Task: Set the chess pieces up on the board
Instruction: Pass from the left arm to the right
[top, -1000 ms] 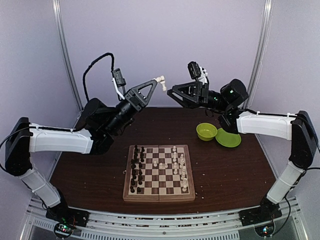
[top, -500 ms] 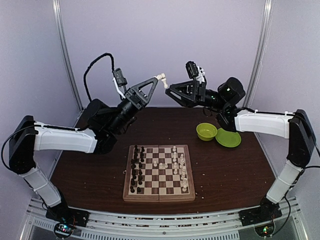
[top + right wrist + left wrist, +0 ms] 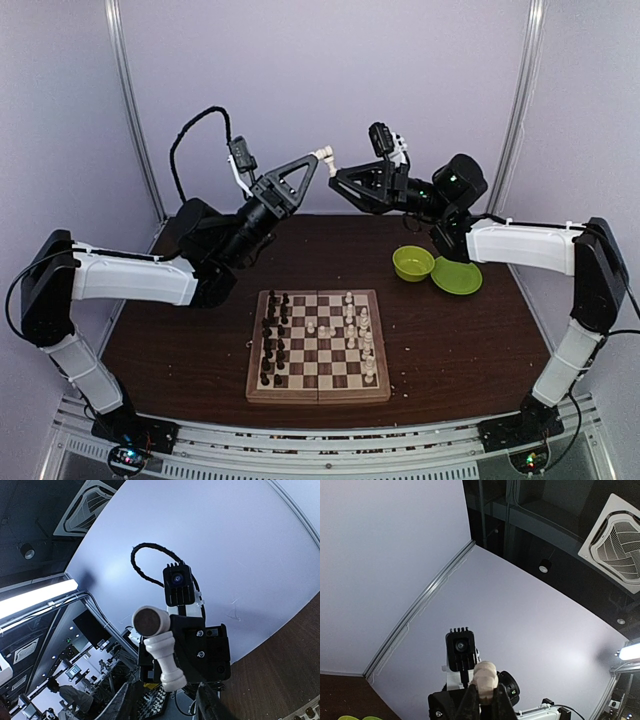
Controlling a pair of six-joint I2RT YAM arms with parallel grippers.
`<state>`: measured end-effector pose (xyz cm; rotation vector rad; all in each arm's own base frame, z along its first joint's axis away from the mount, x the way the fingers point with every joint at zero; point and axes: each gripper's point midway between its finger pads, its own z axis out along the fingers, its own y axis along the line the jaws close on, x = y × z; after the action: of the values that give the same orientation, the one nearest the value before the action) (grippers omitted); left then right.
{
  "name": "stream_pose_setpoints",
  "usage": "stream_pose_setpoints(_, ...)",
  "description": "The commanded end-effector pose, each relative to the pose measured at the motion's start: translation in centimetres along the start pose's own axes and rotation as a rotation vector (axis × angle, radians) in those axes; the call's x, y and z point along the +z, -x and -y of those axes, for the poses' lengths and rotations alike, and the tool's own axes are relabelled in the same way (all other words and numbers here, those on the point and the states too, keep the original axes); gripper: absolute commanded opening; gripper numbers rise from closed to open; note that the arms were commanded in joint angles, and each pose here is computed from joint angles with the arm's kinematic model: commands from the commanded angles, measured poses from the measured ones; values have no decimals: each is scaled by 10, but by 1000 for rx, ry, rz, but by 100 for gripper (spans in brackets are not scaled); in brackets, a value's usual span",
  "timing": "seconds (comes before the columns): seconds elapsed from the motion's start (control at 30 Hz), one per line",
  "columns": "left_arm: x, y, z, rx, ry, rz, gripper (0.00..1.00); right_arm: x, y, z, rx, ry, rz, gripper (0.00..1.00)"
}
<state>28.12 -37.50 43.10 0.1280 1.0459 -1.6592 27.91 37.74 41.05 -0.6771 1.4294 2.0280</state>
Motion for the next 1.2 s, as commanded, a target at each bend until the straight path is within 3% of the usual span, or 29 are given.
stream_pose_setpoints(0.0,5,10,19,-3,-72,36,0,5,8,-6,-31,21,21,42)
stream_pose_setpoints(0.43,7,2,16,-25,-71,22,0,7,11,-11,-47,43,19,38)
stream_pose_setpoints(0.93,2,5,16,17,-56,32,0,2,0,-5,-38,32,-9,11)
stream_pose_setpoints(1.03,-6,13,14,81,-12,23,0,-9,-13,12,-79,-41,-68,9)
stream_pose_setpoints(1.17,-22,21,12,205,89,-31,0,-43,-19,53,-212,-265,-185,8)
